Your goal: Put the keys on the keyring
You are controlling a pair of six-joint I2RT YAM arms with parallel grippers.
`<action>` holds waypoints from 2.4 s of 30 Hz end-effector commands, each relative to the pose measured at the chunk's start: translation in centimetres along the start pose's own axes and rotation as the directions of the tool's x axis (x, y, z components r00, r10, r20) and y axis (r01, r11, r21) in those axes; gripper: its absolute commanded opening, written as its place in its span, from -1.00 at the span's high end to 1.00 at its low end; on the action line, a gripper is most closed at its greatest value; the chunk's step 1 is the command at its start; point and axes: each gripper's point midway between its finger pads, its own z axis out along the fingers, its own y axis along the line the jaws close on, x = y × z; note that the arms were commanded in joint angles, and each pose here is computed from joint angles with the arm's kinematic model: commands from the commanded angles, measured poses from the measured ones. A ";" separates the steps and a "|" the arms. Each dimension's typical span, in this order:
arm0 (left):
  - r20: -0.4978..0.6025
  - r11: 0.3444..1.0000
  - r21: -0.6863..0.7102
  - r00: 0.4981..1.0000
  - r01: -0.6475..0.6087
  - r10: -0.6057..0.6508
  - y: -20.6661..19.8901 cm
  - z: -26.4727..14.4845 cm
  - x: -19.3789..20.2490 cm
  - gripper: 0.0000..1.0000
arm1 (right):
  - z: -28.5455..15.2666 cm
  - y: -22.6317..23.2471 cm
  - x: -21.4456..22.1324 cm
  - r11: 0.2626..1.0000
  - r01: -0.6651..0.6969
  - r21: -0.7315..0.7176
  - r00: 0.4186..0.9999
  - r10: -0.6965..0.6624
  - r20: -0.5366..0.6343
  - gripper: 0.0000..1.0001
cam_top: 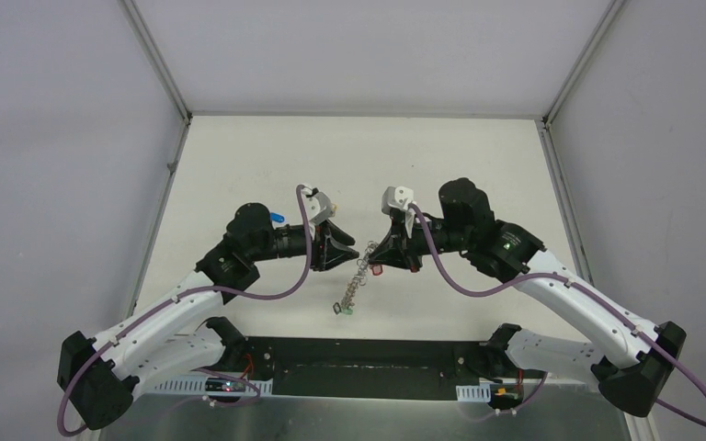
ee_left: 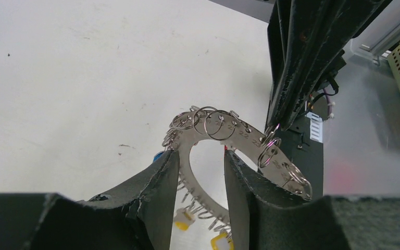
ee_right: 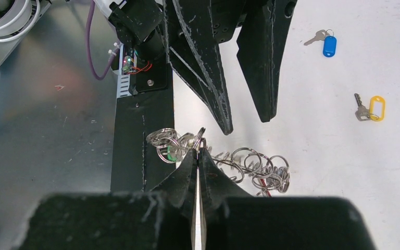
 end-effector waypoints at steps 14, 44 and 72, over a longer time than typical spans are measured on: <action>0.024 0.983 0.170 0.997 -0.075 0.072 -4.3 -0.5 -0.3 0.21 | -0.5 0.4 -2.8 0.994 0.111 -0.008 0.988 -0.109 0.113 1.00; 0.074 0.986 0.119 0.991 -0.119 0.111 -5.1 -0.1 -2.5 0.30 | -0.8 0.4 -3.3 0.999 0.034 0.021 0.988 -0.036 0.152 1.00; 0.117 0.964 0.206 0.982 -0.170 0.148 -6.3 1.0 -3.4 1.00 | -0.5 0.5 -3.1 1.000 0.018 0.003 0.989 -0.018 0.149 1.00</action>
